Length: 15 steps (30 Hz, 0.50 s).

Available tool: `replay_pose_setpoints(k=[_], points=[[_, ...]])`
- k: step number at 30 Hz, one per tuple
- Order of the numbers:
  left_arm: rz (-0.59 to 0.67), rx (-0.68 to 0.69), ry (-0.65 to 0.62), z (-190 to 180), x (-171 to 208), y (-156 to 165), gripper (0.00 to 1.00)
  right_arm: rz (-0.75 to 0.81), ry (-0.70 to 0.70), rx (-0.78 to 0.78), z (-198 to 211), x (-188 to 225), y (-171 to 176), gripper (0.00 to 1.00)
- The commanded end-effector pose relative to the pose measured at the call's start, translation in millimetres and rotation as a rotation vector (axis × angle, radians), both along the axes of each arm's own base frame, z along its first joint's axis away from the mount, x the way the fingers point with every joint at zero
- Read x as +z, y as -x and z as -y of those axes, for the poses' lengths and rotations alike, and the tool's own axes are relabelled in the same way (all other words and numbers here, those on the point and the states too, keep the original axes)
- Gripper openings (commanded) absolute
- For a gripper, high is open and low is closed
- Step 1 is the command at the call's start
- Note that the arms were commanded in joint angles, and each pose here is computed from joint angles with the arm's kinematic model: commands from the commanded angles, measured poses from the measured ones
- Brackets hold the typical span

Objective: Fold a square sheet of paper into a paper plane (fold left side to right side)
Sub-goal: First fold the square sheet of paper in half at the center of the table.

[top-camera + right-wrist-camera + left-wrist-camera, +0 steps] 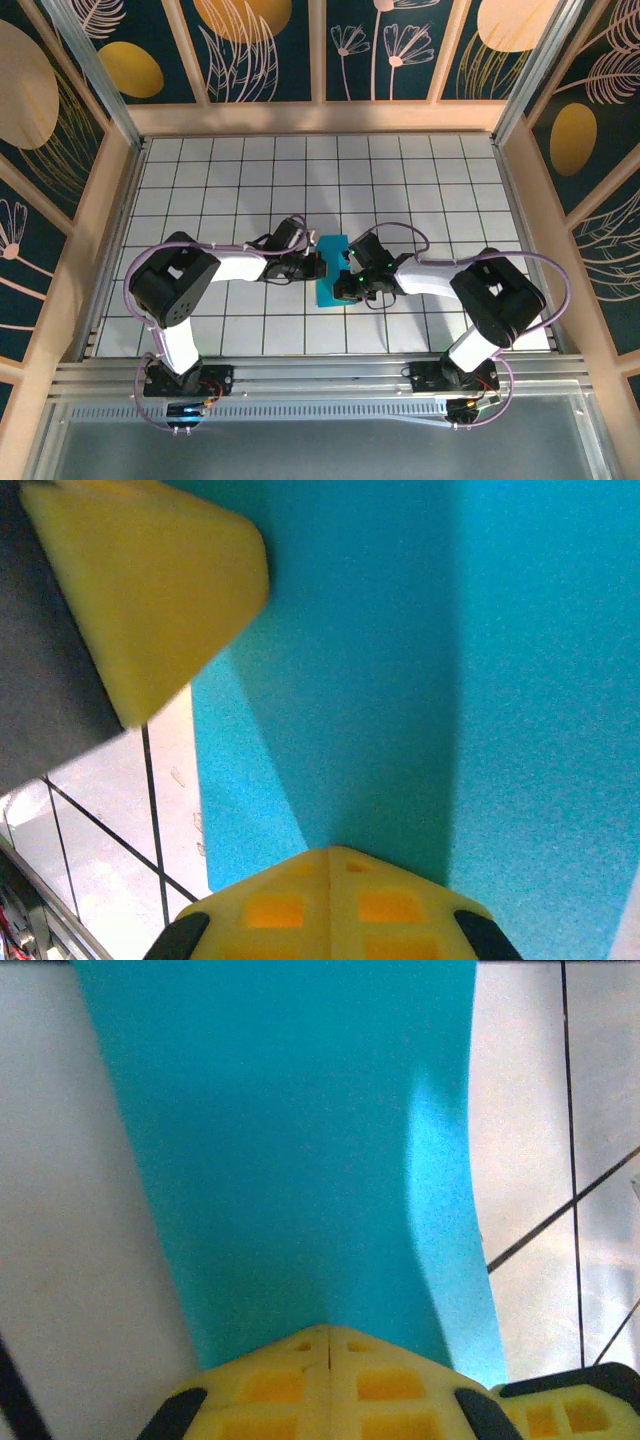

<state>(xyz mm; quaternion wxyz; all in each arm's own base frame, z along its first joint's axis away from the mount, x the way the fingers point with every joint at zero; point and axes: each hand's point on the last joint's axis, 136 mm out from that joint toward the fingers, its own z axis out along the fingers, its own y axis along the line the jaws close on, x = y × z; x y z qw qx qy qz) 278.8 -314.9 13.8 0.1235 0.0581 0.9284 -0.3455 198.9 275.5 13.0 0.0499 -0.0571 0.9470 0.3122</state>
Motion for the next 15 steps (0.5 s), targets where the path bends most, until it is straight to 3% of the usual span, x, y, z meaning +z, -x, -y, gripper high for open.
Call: replay_pose_setpoints(k=[1,15], points=[[0.027,0.070,-0.059,-22,-11,-26,0.00,-0.111,0.258,-0.024,51,-47,29,0.00],[0.059,0.143,-0.086,-44,-16,-75,0.00,-0.121,0.266,-0.021,53,-50,32,0.00]])
